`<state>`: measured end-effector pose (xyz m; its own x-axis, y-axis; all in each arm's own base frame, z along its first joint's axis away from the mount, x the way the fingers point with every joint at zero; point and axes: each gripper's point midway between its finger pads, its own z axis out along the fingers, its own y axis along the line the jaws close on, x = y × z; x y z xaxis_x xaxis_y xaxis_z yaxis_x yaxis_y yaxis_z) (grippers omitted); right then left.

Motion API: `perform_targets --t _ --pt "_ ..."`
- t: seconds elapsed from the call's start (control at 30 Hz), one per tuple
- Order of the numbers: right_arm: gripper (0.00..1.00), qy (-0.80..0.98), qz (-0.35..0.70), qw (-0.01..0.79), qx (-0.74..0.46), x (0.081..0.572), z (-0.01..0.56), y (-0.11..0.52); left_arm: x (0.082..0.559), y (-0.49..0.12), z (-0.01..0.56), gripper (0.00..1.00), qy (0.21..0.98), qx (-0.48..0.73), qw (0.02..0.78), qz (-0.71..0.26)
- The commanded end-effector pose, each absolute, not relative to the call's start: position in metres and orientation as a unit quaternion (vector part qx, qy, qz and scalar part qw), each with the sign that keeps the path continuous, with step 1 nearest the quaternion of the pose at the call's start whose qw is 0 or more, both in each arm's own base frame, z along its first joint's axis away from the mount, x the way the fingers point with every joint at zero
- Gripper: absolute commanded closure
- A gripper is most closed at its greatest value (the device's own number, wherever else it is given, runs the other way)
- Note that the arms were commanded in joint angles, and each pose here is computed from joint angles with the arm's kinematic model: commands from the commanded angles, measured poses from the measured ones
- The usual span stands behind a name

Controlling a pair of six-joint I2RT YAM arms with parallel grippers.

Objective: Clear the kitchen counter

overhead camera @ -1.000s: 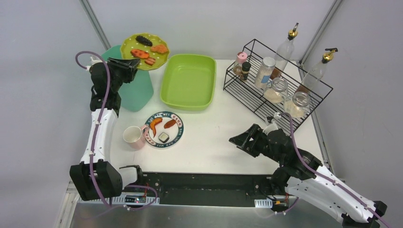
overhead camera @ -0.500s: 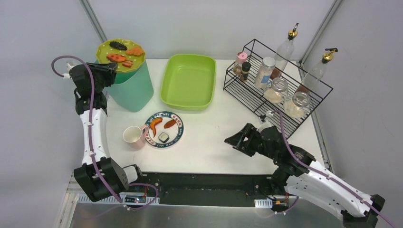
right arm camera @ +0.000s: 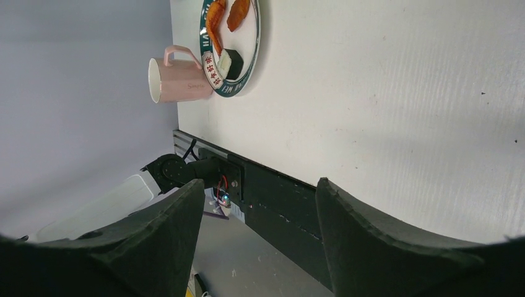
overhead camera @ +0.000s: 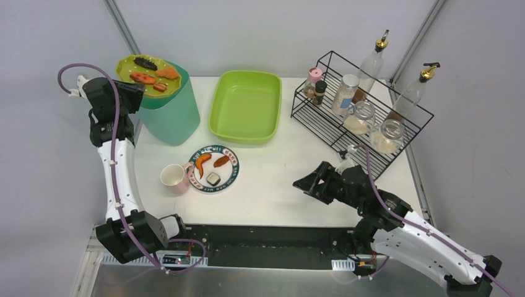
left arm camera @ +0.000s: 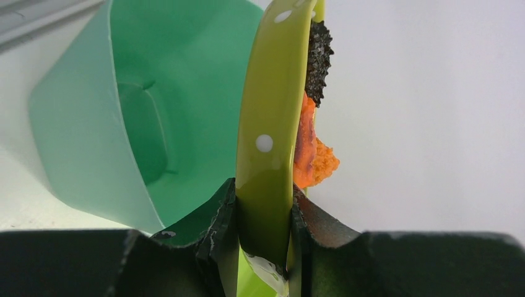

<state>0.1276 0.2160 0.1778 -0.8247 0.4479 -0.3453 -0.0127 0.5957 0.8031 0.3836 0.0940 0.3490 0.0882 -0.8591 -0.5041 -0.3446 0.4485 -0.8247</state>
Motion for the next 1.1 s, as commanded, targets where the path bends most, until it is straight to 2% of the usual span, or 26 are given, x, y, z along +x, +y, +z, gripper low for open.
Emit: perform_targets --t 0.0,0.53,0.87,1.07 --pt "0.31 0.846 0.447 0.268 0.113 0.124 0.183 0.22 0.364 0.1 0.454 1.0 0.569 -0.4 0.687 -0.211" --pt "0.3 0.844 0.447 0.272 0.121 0.119 0.177 0.209 0.376 0.118 0.444 1.0 0.617 -0.365 0.69 -0.101" --pt "0.3 0.845 0.448 0.266 0.116 0.117 0.174 0.21 0.383 0.1 0.45 1.0 0.662 -0.265 0.697 0.077" --pt "0.29 0.845 0.447 0.269 0.116 0.115 0.175 0.207 0.386 0.106 0.452 1.0 0.664 -0.248 0.688 0.159"
